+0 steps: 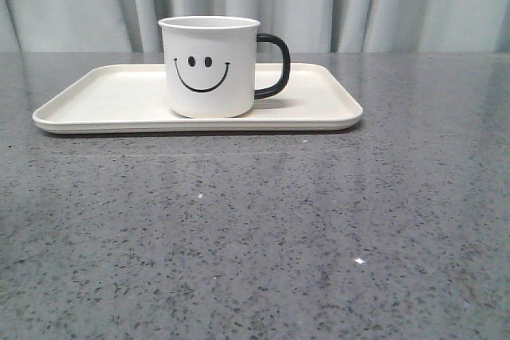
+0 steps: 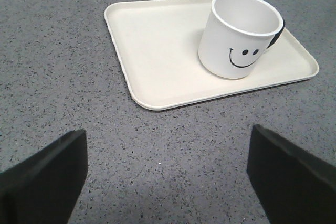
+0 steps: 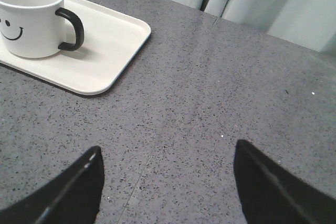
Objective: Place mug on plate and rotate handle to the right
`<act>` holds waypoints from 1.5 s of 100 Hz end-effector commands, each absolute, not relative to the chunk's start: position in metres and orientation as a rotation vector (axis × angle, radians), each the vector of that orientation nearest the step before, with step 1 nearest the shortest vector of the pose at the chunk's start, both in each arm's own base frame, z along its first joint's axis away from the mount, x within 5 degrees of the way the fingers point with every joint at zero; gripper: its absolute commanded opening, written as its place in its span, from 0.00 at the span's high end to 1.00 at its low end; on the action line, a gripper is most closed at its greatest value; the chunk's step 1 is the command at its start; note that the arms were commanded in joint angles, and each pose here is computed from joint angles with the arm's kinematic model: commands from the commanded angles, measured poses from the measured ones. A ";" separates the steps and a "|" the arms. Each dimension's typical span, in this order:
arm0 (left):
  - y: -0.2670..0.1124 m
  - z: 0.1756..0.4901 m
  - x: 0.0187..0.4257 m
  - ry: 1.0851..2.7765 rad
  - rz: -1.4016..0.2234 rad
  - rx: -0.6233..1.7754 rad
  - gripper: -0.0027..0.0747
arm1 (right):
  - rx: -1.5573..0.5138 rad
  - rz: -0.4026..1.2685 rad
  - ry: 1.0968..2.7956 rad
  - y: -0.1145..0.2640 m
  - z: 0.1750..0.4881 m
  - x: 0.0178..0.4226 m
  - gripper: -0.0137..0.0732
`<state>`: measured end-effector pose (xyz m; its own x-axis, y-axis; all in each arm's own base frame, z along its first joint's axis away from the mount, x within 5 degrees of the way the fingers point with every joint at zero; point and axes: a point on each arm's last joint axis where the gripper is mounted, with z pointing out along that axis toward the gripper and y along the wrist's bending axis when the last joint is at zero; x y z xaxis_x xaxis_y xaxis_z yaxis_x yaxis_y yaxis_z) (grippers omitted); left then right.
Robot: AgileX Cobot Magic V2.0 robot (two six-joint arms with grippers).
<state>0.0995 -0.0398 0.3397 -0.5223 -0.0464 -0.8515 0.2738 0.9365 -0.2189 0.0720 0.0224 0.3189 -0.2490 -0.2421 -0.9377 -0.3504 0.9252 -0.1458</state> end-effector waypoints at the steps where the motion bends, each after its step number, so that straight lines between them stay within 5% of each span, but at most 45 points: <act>1: -0.040 0.354 0.101 1.993 -0.430 0.134 0.19 | -0.426 0.099 1.701 0.022 0.322 0.070 0.24; 16: -0.040 0.354 0.101 1.993 -0.430 0.134 0.19 | -0.428 0.100 1.701 0.022 0.317 0.070 0.25; 27: -0.040 0.354 0.101 1.993 -0.430 0.134 0.27 | -0.427 0.103 1.686 0.022 0.318 0.071 0.37; 49: -0.040 0.354 0.101 1.993 -0.430 0.134 0.75 | -0.425 0.105 1.673 0.022 0.319 0.071 0.90; 59: -0.040 0.354 0.102 1.991 -0.430 0.134 0.99 | -0.425 0.105 1.673 0.022 0.319 0.071 0.91; 150: -0.040 0.354 0.102 1.983 -0.431 0.132 0.99 | -0.425 0.105 1.673 0.022 0.319 0.071 0.92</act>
